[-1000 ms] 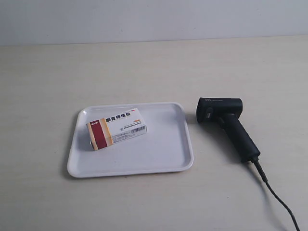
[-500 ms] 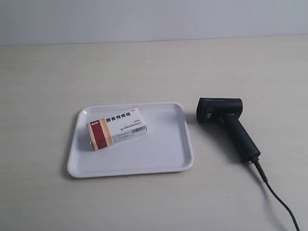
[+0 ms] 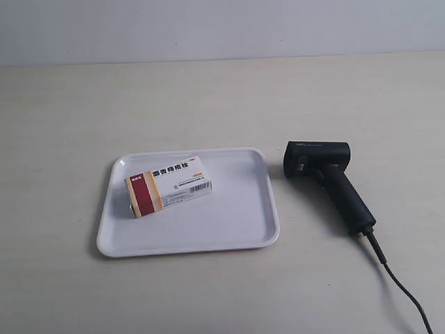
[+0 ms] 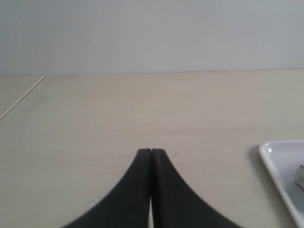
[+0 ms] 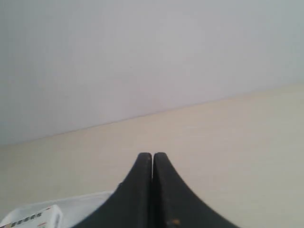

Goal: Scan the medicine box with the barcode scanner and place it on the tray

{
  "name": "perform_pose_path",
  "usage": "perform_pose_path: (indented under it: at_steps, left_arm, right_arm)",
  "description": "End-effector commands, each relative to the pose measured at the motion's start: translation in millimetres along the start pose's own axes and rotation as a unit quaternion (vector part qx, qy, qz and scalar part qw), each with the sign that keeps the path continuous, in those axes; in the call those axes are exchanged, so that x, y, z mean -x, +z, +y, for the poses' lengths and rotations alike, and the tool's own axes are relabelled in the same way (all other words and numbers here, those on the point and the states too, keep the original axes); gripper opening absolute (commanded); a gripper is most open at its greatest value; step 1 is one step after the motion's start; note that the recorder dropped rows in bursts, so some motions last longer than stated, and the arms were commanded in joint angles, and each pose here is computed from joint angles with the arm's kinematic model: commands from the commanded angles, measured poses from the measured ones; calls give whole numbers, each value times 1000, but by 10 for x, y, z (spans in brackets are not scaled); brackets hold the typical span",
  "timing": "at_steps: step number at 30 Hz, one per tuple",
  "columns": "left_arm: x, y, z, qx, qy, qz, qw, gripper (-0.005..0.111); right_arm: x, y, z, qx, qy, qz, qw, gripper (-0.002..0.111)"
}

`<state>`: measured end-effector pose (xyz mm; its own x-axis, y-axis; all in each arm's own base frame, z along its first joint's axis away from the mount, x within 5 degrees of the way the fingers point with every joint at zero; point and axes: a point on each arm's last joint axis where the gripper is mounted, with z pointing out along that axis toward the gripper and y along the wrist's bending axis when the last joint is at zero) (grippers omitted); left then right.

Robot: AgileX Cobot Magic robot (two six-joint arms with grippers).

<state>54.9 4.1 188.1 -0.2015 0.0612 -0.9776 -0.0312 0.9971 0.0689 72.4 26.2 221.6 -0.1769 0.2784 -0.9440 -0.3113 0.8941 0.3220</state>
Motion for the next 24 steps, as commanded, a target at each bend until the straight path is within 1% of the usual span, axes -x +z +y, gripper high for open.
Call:
perform_pose_path:
  at_steps: [1, 2, 3, 4, 5, 6, 7, 8, 9, 10, 11, 12, 15, 16, 24]
  left_arm:
    - [-2, -2, -1, 0, -2, -4, 1000, 1]
    - [-2, -2, -1, 0, -2, -4, 1000, 1]
    - [-2, -2, -1, 0, -2, -4, 1000, 1]
    - [-2, -2, -1, 0, -2, -4, 1000, 1]
    - [-2, -2, -1, 0, -1, -4, 1000, 1]
    - [-2, -2, -1, 0, 0, -4, 1000, 1]
    - [-2, -2, -1, 0, 0, -4, 1000, 1]
    - [-2, -2, -1, 0, 0, -4, 1000, 1]
    - [-2, -2, -1, 0, 0, -4, 1000, 1]
    - [-2, -2, -1, 0, 0, -4, 1000, 1]
    - [-2, -2, -1, 0, 0, -4, 1000, 1]
    - [-4, -2, -1, 0, 0, -3, 1000, 1]
    - [-4, -2, 0, 1, 2, -3, 1000, 1]
    - [-4, -2, 1, 1, 3, -3, 1000, 1]
    - [-4, -2, 2, 2, 5, -3, 1000, 1]
  right_arm:
    - [-114, -59, -173, -60, 24, -35, 997, 1]
    - [-102, -74, -173, -58, 26, -44, 997, 1]
    - [-103, -83, -175, -58, 36, -45, 997, 1]
    - [-113, -104, -192, -64, 65, -45, 995, 1]
    - [-122, -115, -194, -64, 67, -43, 995, 1]
    - [-159, -138, -208, -71, 42, -26, 996, 1]
    - [-177, -149, -203, -68, 38, -18, 997, 1]
    - [-192, -164, -191, -59, 21, -12, 998, 1]
    - [-200, -178, -169, -46, -17, -10, 999, 1]
    - [-200, -189, -148, -33, -38, -12, 999, 1]
    - [-198, -191, -100, -7, -82, -15, 996, 1]
    - [-213, -190, -85, 2, -90, -7, 996, 1]
    - [-244, -190, -83, 4, -90, 9, 996, 1]
    - [-253, -191, -84, 4, -77, 14, 997, 1]
    - [-249, -190, -83, 4, -84, 12, 996, 1]
